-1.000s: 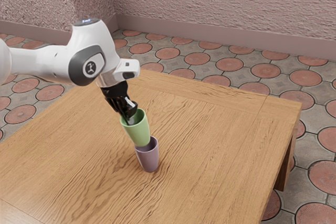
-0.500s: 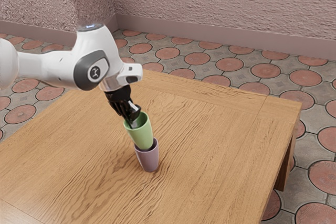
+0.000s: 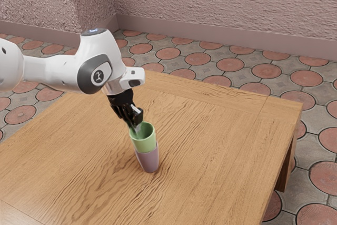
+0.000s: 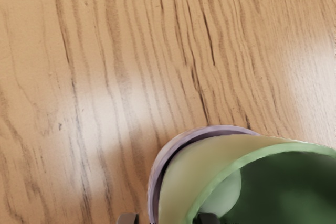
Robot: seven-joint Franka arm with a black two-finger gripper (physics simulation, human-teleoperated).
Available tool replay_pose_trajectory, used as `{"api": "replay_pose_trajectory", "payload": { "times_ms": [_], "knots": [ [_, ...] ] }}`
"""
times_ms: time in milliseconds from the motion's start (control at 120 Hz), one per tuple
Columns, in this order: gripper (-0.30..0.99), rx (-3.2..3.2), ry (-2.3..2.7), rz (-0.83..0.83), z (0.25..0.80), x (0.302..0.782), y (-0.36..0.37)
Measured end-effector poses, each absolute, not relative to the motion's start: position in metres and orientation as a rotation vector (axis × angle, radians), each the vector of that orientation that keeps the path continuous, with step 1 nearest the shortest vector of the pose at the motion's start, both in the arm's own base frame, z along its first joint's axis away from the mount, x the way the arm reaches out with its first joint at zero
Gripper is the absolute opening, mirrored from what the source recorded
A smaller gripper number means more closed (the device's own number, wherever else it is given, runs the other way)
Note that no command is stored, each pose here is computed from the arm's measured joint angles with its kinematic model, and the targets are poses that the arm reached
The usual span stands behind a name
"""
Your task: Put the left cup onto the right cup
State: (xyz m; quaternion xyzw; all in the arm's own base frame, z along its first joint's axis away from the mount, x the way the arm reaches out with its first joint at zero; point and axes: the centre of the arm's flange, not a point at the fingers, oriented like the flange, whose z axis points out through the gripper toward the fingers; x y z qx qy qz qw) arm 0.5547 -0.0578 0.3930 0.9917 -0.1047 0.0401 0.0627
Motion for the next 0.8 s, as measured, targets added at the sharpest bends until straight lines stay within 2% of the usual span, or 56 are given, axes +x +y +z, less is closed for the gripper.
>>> {"api": "replay_pose_trajectory", "payload": {
  "times_ms": [133,292,500,800],
  "knots": [
    [0.38,2.994,-0.321,0.121,0.392,0.555,-0.058],
    [0.54,2.992,-0.330,0.132,0.396,0.554,-0.058],
    [0.64,2.984,-0.348,0.186,0.420,0.550,-0.059],
    [0.68,2.967,-0.399,0.241,0.462,0.545,-0.064]
  ]
}}
